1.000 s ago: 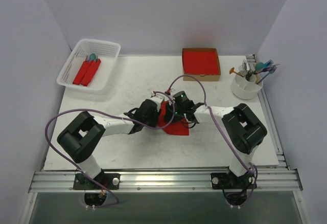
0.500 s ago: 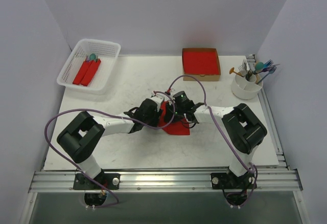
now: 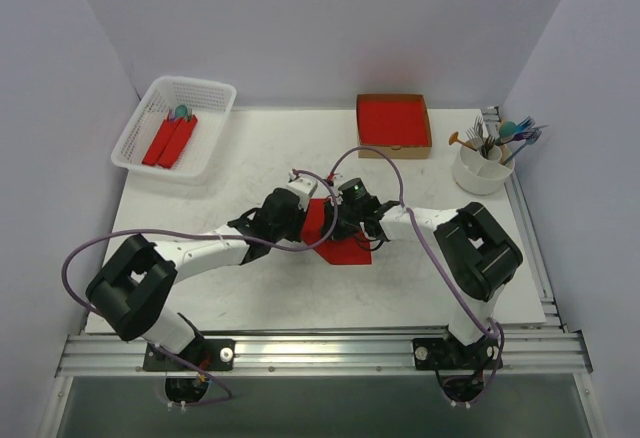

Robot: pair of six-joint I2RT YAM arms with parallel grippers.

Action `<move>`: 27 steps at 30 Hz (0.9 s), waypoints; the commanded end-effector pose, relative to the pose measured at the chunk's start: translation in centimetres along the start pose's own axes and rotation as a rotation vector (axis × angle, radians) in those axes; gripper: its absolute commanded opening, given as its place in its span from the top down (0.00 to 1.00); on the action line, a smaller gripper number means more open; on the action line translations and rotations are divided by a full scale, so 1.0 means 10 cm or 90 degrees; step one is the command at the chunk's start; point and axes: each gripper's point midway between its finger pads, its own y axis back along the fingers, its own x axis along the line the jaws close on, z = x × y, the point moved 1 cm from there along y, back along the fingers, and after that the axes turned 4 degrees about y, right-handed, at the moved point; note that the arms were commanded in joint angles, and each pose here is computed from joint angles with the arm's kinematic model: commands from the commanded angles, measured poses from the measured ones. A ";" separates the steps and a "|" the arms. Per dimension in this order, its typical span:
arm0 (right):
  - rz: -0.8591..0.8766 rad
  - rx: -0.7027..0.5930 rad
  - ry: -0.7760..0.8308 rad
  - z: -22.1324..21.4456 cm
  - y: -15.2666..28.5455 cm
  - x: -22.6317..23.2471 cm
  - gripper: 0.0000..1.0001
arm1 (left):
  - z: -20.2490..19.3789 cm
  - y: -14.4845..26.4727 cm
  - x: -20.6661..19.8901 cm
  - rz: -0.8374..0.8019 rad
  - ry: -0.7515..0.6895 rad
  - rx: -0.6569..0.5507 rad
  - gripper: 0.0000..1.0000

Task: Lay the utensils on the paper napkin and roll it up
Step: Roll the napkin at the center of the board.

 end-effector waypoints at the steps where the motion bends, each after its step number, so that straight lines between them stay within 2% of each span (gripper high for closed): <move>1: 0.005 0.006 0.000 -0.01 -0.03 -0.01 0.99 | 0.10 -0.08 -0.14 -0.042 0.000 -0.001 0.97; 27: 0.004 -0.001 0.000 0.03 0.00 -0.01 0.99 | -0.19 -0.36 -0.09 -0.044 0.019 0.066 0.97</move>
